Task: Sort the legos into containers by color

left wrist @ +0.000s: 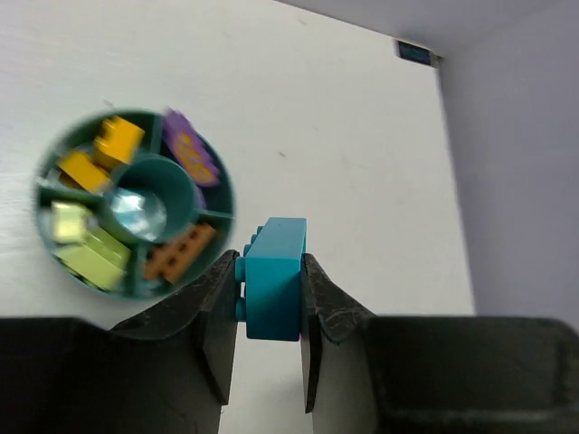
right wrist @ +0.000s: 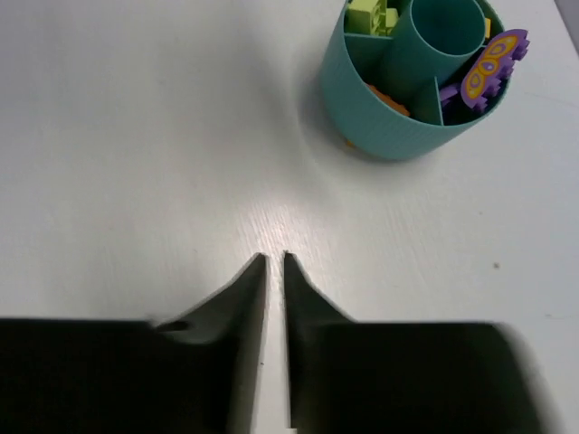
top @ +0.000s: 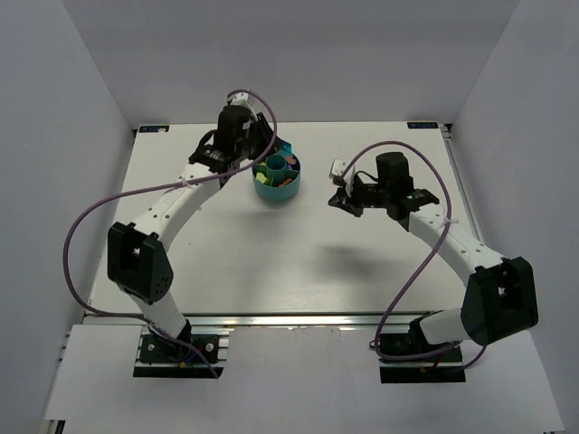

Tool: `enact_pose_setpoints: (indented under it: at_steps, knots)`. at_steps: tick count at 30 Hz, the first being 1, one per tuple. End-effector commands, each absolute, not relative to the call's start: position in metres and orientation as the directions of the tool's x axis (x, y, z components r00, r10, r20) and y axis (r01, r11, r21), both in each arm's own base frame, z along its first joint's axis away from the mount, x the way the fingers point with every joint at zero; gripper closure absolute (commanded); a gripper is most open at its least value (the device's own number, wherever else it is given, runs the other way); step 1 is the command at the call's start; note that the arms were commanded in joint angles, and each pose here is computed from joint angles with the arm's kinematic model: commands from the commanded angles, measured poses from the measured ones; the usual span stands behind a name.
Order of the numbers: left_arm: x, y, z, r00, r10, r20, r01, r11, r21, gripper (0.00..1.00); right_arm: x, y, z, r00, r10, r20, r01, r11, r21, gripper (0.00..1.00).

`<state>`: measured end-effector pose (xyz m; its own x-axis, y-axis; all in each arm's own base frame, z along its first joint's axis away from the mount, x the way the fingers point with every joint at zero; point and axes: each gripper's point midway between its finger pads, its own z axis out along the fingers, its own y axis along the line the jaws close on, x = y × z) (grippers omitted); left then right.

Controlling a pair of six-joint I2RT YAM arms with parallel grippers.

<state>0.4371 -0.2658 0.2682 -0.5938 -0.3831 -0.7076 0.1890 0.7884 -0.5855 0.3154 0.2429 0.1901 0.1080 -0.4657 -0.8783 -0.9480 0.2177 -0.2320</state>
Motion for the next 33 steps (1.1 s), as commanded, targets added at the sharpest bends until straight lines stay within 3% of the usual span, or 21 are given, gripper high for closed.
enact_pose_setpoints:
  at_steps: [1,9,22,26,28,30,31,32,33]
  knots:
    - [0.451,-0.227,0.224,-0.639,-0.222,-0.737,0.071,0.936,-0.344,1.00,0.305,0.236,0.193,0.066,-0.449,-0.891,-0.959,0.217,-0.181,1.00]
    - [0.490,-0.223,0.213,-0.635,-0.135,-0.761,0.047,0.976,-0.212,1.00,0.308,0.219,0.197,0.028,-0.433,-0.901,-0.940,0.294,-0.171,1.00]
    - [0.502,-0.227,0.187,-0.658,-0.112,-0.744,0.038,0.983,-0.181,1.00,0.311,0.211,0.196,0.000,-0.426,-0.905,-0.937,0.315,-0.149,1.00]
    - [0.505,-0.230,0.179,-0.671,-0.103,-0.735,0.045,0.983,-0.179,0.94,0.310,0.211,0.194,-0.002,-0.429,-0.903,-0.938,0.314,-0.147,1.00]
    - [0.506,-0.231,0.179,-0.673,-0.104,-0.733,0.043,0.983,-0.179,0.76,0.310,0.210,0.194,-0.001,-0.432,-0.902,-0.938,0.313,-0.149,0.99]
    - [0.509,-0.230,0.182,-0.665,-0.111,-0.739,0.034,0.983,-0.179,0.56,0.309,0.210,0.193,-0.002,-0.435,-0.900,-0.939,0.311,-0.148,0.82]
    - [0.510,-0.231,0.183,-0.663,-0.112,-0.740,0.036,0.983,-0.181,0.35,0.309,0.209,0.193,-0.001,-0.439,-0.899,-0.938,0.312,-0.151,0.75]
    - [0.511,-0.231,0.188,-0.656,-0.114,-0.746,0.038,0.982,-0.184,0.29,0.309,0.208,0.194,0.000,-0.440,-0.898,-0.936,0.316,-0.155,0.58]
    - [0.511,-0.232,0.199,-0.641,-0.122,-0.758,0.043,0.980,-0.194,0.25,0.309,0.207,0.194,0.001,-0.440,-0.898,-0.934,0.321,-0.158,0.51]
